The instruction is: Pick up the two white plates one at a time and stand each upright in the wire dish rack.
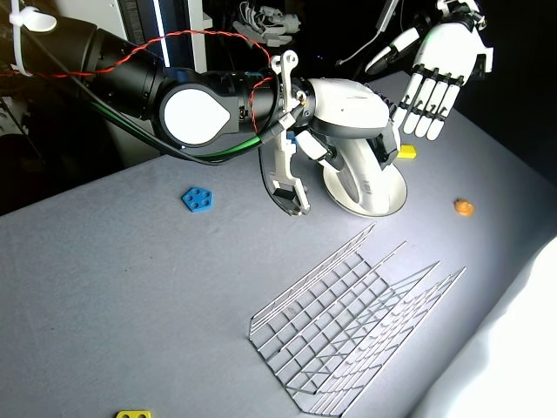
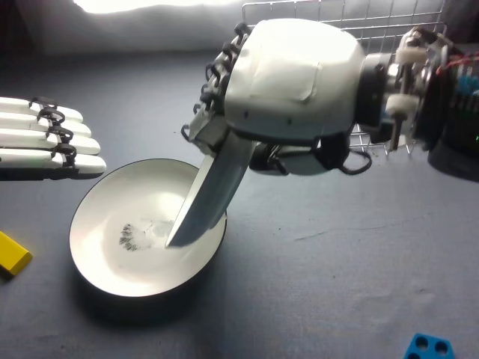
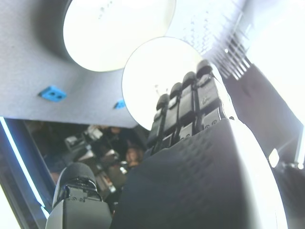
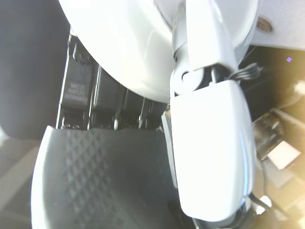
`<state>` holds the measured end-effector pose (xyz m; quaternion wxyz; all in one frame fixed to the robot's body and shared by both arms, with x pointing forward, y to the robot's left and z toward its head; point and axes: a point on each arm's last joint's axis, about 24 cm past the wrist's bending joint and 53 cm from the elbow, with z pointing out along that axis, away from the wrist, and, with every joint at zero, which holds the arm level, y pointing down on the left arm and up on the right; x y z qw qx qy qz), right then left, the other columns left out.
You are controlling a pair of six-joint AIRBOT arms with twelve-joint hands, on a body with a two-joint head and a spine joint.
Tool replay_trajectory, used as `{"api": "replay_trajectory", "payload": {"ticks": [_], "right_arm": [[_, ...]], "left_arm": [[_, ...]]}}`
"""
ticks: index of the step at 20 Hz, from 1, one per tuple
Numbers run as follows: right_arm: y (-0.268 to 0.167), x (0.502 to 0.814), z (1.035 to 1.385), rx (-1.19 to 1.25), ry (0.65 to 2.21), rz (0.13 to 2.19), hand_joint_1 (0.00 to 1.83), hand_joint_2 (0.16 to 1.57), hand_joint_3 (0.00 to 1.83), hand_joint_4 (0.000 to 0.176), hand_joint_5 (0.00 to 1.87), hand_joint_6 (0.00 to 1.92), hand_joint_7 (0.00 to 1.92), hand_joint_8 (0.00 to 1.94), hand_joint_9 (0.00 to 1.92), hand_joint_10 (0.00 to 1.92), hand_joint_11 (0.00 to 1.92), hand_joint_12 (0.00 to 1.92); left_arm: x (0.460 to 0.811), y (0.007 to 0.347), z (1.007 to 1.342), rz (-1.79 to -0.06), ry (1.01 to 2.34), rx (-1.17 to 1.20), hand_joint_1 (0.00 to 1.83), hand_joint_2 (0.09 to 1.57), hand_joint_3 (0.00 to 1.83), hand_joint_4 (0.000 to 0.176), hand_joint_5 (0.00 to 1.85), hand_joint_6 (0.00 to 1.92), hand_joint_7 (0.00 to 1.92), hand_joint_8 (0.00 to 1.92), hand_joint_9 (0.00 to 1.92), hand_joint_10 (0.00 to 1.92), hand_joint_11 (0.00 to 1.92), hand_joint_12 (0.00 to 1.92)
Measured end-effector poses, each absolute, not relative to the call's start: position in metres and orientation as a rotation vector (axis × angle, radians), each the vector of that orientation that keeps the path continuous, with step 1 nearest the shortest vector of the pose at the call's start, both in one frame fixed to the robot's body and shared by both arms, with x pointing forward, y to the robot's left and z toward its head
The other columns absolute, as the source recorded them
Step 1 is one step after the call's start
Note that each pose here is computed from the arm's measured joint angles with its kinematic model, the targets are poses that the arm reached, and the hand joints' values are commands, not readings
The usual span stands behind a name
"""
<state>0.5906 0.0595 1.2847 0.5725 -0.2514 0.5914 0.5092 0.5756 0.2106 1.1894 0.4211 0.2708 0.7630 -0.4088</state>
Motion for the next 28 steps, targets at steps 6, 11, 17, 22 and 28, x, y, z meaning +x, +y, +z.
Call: {"api": "replay_trajectory", "payload": {"ticks": [6,11,17,22,28], "right_arm": [[0.040,0.605,1.310,-0.444,1.427,1.285,1.38,1.10,0.00,0.000,0.95,1.02,1.02,0.83,0.96,1.11,0.83,1.03],[0.018,0.616,1.333,-0.302,1.445,1.374,1.38,1.09,0.00,0.000,0.97,0.97,1.03,0.82,0.99,1.08,0.84,1.06],[-0.004,0.629,1.345,-0.116,1.499,1.480,1.38,1.08,0.00,0.000,0.98,0.96,1.06,0.79,1.01,1.04,0.86,1.02],[-0.022,0.639,1.353,0.010,1.522,1.533,1.38,1.09,0.00,0.000,0.97,0.98,1.04,0.82,0.98,1.08,0.84,1.04],[-0.048,0.667,1.355,0.198,1.537,1.594,1.38,1.08,0.00,0.000,0.97,0.99,1.05,0.79,0.99,1.07,0.83,1.05]], "left_arm": [[0.574,0.208,1.189,-1.026,1.906,0.697,0.00,1.00,0.00,0.000,0.03,0.00,0.02,0.00,0.01,0.00,0.01,0.01],[0.575,0.197,1.182,-1.022,1.899,0.747,0.00,1.00,0.00,0.000,0.04,0.01,0.03,0.01,0.02,0.01,0.02,0.01],[0.575,0.180,1.170,-1.016,1.900,0.798,0.00,1.00,0.00,0.000,0.05,0.00,0.04,0.01,0.03,0.01,0.03,0.02],[0.580,0.180,1.154,-0.997,1.927,0.826,0.00,1.01,0.00,0.000,0.04,0.01,0.04,0.01,0.02,0.01,0.02,0.01],[0.587,0.176,1.144,-0.992,1.948,0.810,0.00,1.01,0.00,0.000,0.01,0.00,0.01,0.00,0.00,0.00,0.00,0.00]]}}
